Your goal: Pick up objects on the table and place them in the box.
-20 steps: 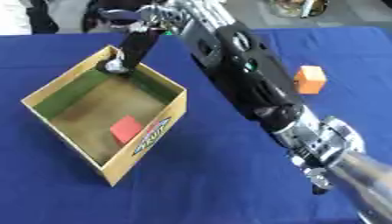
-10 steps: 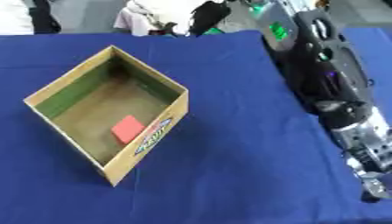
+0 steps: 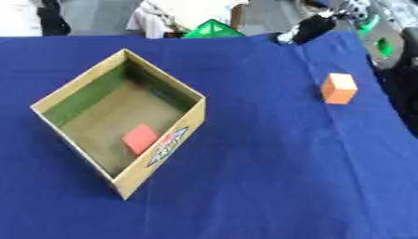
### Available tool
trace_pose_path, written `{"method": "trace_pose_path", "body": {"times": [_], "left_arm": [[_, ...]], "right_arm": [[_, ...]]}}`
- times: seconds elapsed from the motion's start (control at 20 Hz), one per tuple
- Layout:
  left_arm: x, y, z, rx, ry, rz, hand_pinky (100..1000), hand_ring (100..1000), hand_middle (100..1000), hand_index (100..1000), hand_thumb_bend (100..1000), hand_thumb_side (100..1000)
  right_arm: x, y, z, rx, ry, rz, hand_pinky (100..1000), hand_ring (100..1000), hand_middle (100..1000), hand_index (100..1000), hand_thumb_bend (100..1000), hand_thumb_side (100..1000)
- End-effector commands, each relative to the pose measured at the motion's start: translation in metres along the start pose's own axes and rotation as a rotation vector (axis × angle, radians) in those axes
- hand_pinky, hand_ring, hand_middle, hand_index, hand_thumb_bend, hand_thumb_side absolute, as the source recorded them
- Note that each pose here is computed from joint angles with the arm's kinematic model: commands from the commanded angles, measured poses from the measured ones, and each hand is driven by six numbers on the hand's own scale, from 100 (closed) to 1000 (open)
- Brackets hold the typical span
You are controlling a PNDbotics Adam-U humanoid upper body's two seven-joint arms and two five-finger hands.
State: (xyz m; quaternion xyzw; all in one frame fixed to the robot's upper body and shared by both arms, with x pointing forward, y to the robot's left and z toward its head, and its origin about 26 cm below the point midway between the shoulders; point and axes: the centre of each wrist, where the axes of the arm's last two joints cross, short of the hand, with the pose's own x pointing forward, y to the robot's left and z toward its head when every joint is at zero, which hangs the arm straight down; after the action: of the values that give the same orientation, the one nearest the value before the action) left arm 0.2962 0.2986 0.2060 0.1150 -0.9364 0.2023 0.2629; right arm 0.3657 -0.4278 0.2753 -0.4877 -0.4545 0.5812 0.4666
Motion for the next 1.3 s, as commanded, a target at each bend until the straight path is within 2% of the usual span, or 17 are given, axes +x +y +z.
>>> {"method": "trace_pose_path", "body": {"times": [0.05,0.1,0.2,0.45,0.75,1.3], "left_arm": [[0.007,0.002,-0.010,-0.011,-0.043,-0.011,848,676,731,863,558,961],[0.007,0.002,-0.010,-0.011,-0.044,-0.012,848,676,732,863,559,960],[0.008,0.002,-0.010,-0.009,-0.046,-0.014,848,677,732,864,559,960],[0.008,0.002,-0.010,-0.009,-0.048,-0.013,848,677,732,864,557,957],[0.008,0.002,-0.011,-0.010,-0.050,-0.013,848,677,733,864,556,955],[0.008,0.002,-0.011,-0.010,-0.048,-0.011,848,677,733,863,554,956]], "right_arm": [[-0.027,-0.016,0.019,-0.002,0.056,0.014,855,924,881,938,456,508],[-0.032,-0.013,0.022,0.017,0.065,0.006,856,926,883,938,465,529],[-0.040,-0.007,0.027,0.052,0.080,-0.011,860,928,888,938,485,501],[-0.052,0.005,0.035,0.145,0.071,-0.061,864,929,899,954,548,372],[-0.054,0.010,0.041,0.234,0.058,-0.069,869,934,900,960,567,345],[-0.071,0.032,0.043,0.321,0.171,-0.063,872,942,915,966,609,327]]}}
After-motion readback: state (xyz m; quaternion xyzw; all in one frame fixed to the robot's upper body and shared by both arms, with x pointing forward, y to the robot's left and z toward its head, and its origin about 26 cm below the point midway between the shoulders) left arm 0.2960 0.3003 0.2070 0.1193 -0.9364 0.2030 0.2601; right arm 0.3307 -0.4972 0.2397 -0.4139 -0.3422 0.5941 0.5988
